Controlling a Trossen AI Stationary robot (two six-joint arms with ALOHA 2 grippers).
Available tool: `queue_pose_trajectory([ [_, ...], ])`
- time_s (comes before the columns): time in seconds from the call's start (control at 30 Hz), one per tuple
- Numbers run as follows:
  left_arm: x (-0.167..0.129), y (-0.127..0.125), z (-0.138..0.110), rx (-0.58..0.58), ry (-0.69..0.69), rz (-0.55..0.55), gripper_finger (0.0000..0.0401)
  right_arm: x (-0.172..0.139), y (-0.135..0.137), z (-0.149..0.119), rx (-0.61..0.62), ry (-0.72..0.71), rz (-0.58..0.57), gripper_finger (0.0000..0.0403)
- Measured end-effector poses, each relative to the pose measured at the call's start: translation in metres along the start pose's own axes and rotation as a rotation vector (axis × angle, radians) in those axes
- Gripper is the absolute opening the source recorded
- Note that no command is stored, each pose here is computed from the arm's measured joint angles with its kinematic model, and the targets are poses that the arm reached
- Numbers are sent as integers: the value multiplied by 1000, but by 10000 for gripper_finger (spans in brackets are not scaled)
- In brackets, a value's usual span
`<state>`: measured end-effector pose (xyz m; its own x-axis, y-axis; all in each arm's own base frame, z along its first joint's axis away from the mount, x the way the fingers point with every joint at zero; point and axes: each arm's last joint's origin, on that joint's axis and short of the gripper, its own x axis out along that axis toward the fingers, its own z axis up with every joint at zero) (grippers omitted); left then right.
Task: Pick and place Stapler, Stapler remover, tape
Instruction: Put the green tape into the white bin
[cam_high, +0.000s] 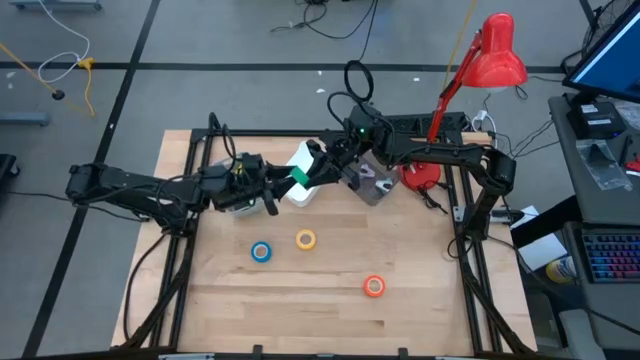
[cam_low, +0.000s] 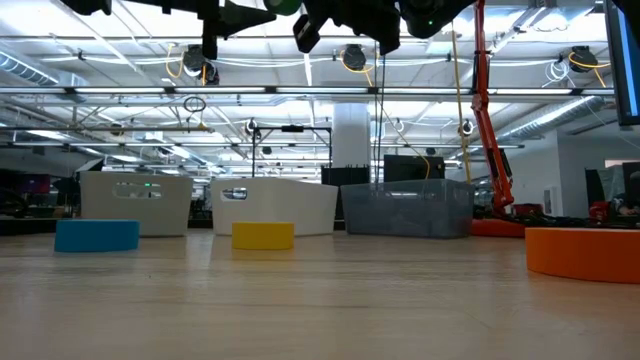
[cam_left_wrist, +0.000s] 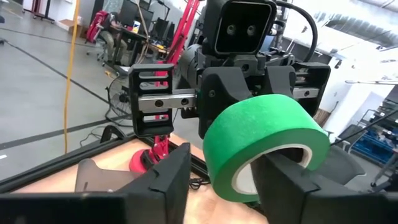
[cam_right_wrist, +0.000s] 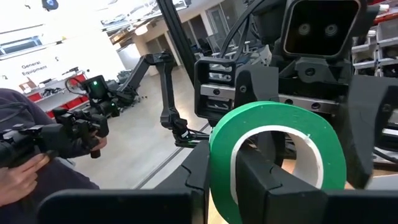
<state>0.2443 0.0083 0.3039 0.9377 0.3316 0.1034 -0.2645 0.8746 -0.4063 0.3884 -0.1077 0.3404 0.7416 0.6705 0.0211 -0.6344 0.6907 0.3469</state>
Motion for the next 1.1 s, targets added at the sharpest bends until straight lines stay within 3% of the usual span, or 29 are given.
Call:
queue_pose_trajectory([
  [0.27,0,1,0,45,-1,7,35,0,0,0,19,-7,-17,43],
  [0.43,0,1,0,42,-1,6,35,0,-1,0,-9,-11,-29,60],
  [0.63,1,5,0,36,12,28,35,-13,-7,3,-15,-10,-33,113],
  [0.87,4,19,0,32,40,104,35,-52,-25,-2,128,56,-24,174],
  [1.1,9,41,4,27,137,224,35,-101,-43,-9,167,68,-133,178],
])
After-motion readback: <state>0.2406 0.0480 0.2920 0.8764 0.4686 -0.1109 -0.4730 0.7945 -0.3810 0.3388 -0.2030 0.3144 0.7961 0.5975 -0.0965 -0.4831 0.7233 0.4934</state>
